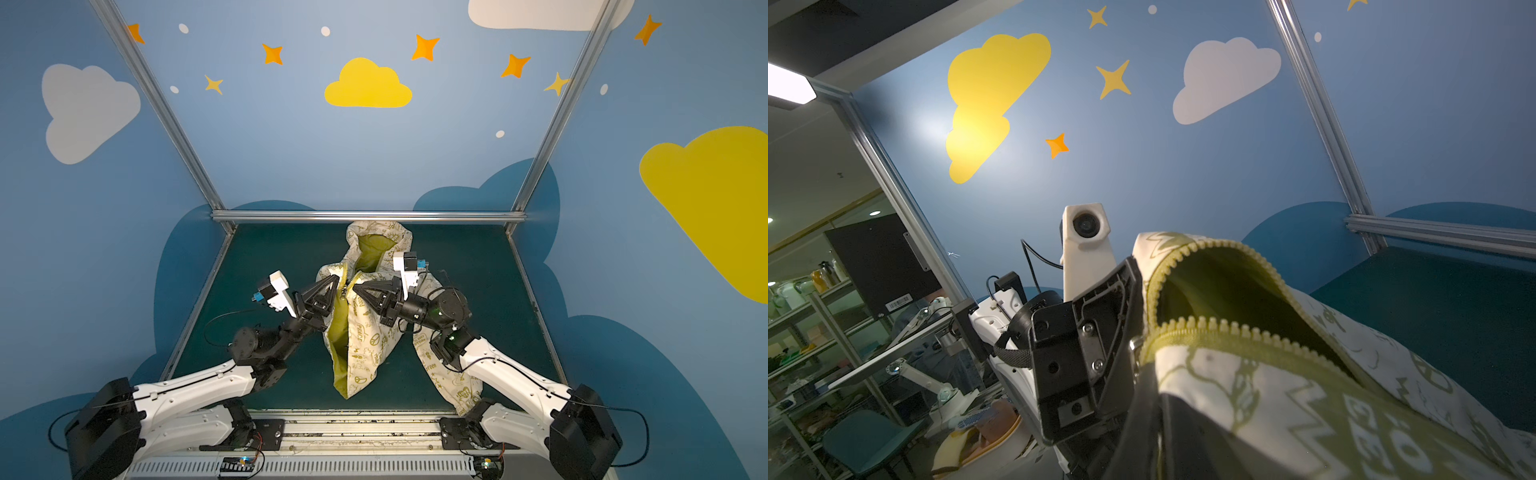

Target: Zip up the jacket

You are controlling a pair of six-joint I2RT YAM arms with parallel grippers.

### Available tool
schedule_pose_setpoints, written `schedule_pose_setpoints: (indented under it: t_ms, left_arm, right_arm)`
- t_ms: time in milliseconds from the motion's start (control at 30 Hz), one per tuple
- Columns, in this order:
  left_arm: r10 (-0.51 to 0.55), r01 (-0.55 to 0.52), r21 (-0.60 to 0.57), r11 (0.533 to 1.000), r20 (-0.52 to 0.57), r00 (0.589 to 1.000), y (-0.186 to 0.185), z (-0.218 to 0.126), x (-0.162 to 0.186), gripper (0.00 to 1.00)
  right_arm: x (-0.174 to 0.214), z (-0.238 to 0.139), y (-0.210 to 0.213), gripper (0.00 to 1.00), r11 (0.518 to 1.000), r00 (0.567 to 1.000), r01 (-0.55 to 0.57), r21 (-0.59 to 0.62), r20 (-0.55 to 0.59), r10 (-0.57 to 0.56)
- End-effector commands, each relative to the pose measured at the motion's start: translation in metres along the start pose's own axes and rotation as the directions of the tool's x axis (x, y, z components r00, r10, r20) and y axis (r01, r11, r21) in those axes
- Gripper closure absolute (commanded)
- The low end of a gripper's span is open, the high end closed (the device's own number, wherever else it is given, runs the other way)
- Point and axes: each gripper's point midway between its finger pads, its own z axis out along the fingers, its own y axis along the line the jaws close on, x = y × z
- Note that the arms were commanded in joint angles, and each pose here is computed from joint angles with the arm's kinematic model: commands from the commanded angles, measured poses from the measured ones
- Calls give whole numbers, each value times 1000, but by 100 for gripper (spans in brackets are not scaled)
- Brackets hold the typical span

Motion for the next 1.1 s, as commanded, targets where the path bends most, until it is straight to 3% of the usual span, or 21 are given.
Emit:
schedule_pose_setpoints:
  t_ms: [0, 1067]
  left_arm:
    - [-9, 5, 48, 999, 78, 997, -14, 4, -26, 97]
    - [-23, 17, 64, 998, 80, 997, -17, 10, -28, 97]
  right_arm:
    - [-7, -2, 13, 100, 998, 999, 24, -55, 22, -23]
    - [-6, 0, 7, 100, 999, 1000, 5, -52, 25, -4]
